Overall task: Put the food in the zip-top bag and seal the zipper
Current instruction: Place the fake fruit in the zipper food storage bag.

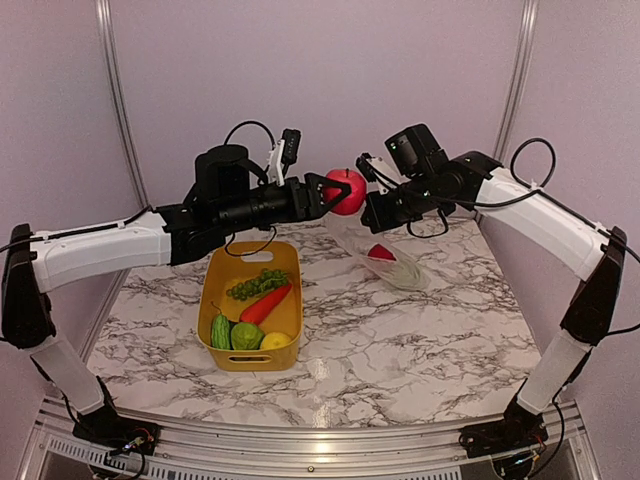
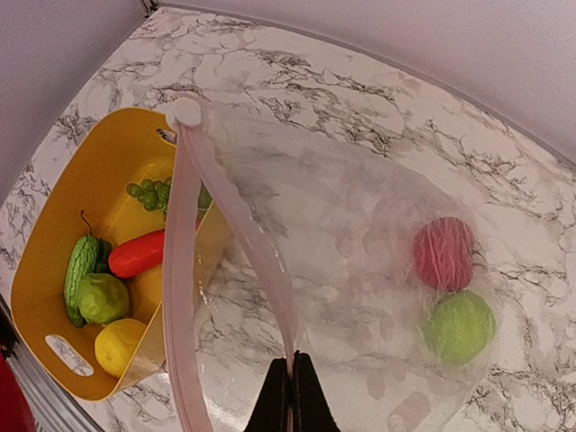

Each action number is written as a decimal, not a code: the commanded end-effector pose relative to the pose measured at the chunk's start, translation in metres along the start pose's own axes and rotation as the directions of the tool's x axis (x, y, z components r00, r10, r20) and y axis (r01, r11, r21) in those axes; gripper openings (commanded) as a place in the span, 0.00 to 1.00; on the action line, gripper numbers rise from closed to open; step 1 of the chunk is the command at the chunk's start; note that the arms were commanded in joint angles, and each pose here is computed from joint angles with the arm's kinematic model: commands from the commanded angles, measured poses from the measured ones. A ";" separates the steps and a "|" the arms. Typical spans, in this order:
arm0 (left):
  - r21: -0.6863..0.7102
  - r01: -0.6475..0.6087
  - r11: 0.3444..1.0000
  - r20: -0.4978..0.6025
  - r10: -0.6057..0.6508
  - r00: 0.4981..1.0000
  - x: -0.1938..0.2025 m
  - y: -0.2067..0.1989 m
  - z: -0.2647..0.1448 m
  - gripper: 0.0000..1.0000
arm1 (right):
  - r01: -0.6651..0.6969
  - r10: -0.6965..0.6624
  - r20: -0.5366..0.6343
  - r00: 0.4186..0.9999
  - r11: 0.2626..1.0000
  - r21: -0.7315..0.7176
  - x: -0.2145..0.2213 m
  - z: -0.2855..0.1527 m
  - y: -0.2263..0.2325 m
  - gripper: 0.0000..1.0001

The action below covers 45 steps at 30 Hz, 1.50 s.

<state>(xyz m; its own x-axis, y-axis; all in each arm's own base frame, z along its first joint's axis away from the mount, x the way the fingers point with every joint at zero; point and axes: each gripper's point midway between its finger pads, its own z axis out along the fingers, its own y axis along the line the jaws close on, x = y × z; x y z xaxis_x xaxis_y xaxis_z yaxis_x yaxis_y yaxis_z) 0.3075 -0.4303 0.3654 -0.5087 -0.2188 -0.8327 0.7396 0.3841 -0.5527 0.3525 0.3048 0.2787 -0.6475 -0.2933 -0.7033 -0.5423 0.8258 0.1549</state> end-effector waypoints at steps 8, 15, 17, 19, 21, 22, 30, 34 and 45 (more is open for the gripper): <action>-0.041 0.052 0.998 0.065 -0.049 0.997 0.016 0.020 0.029 0.51 | -0.061 0.062 0.095 0.994 0.998 -0.006 -0.028 -0.028 -0.005 0.00; -0.135 0.076 0.988 0.047 -0.071 0.996 0.035 0.045 0.030 0.51 | -0.083 0.084 0.103 0.991 0.996 -0.012 -0.026 -0.032 -0.008 0.00; -0.181 0.079 0.980 0.044 -0.073 0.996 0.039 0.056 0.030 0.51 | -0.087 0.088 0.105 0.991 0.996 -0.015 -0.026 -0.032 -0.009 0.00; -0.202 0.078 0.976 0.049 -0.070 0.996 0.041 0.061 0.032 0.51 | -0.091 0.093 0.105 0.990 0.996 -0.020 -0.026 -0.032 -0.008 0.00; -0.224 0.075 0.972 0.040 -0.068 0.997 0.042 0.066 0.035 0.51 | -0.093 0.095 0.106 0.990 0.995 -0.021 -0.026 -0.032 -0.009 0.00; -0.231 0.071 0.970 0.031 -0.066 0.997 0.043 0.067 0.038 0.51 | -0.093 0.095 0.108 0.990 0.995 -0.023 -0.027 -0.033 -0.009 0.00; -0.347 0.048 0.937 -0.019 -0.058 0.998 0.060 0.088 0.051 0.54 | -0.088 0.091 0.109 0.990 0.996 -0.033 -0.029 -0.032 -0.008 0.00; -0.417 0.015 0.909 -0.037 -0.033 0.999 0.062 0.094 0.053 0.66 | -0.089 0.092 0.107 0.990 0.995 -0.036 -0.028 -0.031 -0.009 0.00; -0.385 -0.023 0.923 -0.001 0.025 1.000 0.029 0.059 0.052 0.99 | -0.104 0.108 0.109 0.988 0.994 -0.044 -0.029 -0.030 -0.014 0.00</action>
<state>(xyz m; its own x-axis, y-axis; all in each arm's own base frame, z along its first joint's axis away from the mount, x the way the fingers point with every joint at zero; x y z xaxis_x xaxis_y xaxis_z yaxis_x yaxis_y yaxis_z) 0.3618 -0.4653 0.2900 -0.5155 -0.2139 -0.8297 0.5184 0.6932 -0.5008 0.3594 0.2924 0.3023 -0.6597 -0.1873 -0.7278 -0.4973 0.8349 0.2359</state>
